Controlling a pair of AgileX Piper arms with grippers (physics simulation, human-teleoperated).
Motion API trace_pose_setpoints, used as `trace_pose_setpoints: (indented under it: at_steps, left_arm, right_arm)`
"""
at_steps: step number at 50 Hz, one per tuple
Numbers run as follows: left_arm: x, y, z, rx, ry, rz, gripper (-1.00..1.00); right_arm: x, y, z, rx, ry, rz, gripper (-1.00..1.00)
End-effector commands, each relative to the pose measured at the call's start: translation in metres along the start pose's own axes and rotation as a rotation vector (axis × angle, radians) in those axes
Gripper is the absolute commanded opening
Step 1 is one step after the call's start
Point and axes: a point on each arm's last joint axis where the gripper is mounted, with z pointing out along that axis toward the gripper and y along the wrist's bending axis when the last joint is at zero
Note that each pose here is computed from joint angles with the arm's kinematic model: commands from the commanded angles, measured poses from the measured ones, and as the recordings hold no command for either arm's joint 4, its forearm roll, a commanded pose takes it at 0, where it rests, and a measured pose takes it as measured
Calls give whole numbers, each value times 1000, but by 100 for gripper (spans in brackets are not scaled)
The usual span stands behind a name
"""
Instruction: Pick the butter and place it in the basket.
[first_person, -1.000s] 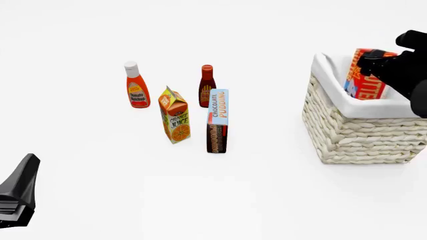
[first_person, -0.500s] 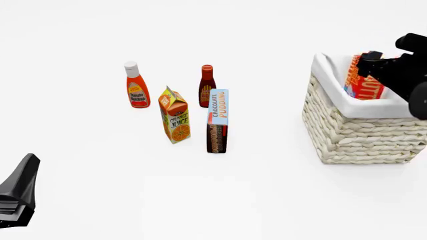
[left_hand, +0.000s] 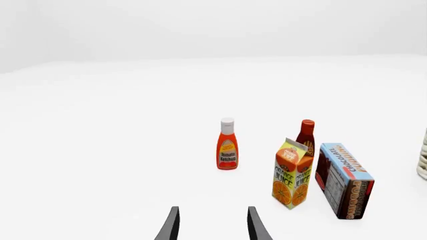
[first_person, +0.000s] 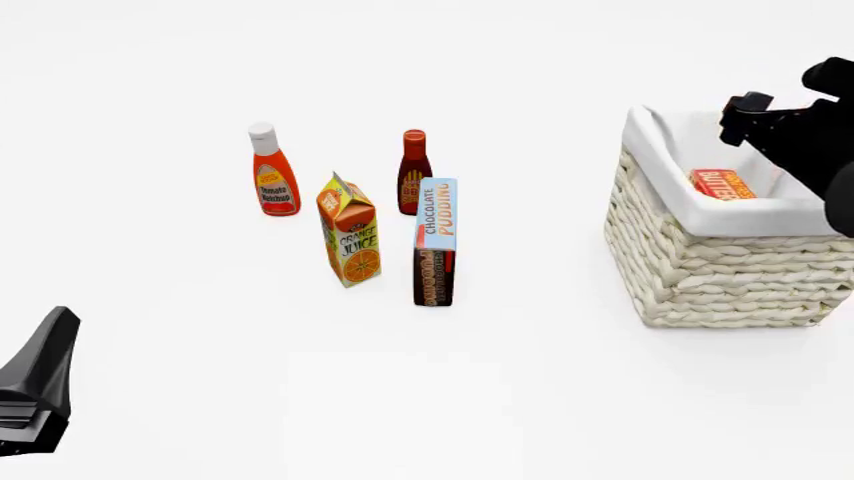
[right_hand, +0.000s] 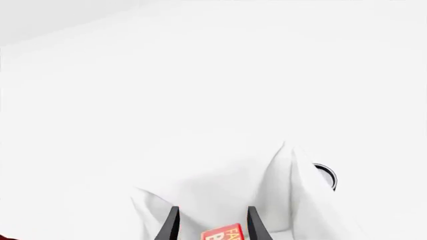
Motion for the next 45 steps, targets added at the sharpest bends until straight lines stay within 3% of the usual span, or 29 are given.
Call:
trace_pose_setpoints:
  at_steps: [1,33,43,45]
  left_arm:
    - [0,0,0,1,-2,1,100]
    - [-1,0,0,4,-7,4,100]
    - [-1,0,0,4,-8,4,100]
    - [-1,0,0,4,-8,4,100]
  right_arm:
    - [-5,2,-5,-4,-12,1,100]
    - [-61,35,-69,-94,-93,-41,100]
    - [-88,47,-111,-138,-138,-79,100]
    - [-94,59,-123,-185,-142,-86,100]
